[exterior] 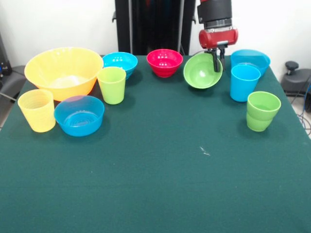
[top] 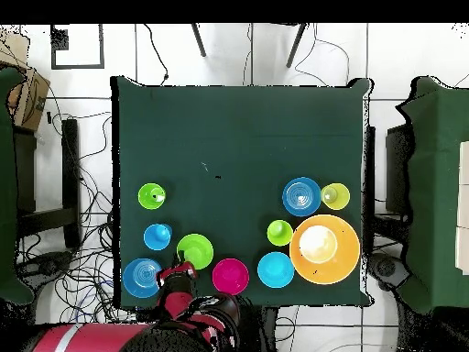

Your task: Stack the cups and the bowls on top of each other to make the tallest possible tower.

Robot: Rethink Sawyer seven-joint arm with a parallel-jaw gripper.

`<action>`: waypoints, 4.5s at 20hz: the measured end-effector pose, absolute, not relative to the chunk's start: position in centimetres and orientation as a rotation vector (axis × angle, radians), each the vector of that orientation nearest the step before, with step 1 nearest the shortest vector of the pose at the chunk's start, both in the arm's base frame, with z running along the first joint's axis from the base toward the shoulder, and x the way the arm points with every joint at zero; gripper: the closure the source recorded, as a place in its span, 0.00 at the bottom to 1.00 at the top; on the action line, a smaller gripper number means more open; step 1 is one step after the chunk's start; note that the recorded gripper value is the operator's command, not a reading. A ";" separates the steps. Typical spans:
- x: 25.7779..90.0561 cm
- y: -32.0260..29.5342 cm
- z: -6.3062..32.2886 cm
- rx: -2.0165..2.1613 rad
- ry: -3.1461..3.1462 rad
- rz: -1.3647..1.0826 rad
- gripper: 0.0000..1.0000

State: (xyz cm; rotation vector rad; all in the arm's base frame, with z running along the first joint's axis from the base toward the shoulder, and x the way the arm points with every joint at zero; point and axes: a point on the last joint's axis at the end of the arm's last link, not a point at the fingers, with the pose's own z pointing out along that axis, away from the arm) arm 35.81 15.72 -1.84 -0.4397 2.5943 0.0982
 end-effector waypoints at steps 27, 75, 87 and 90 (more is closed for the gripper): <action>38.3 15.8 -1.1 -0.428 2.717 0.250 1.00; 48.0 14.2 3.7 -0.485 2.797 0.539 1.00; 53.4 13.2 5.2 -0.484 2.697 0.559 1.00; 54.3 12.6 5.4 -0.472 2.697 0.574 1.00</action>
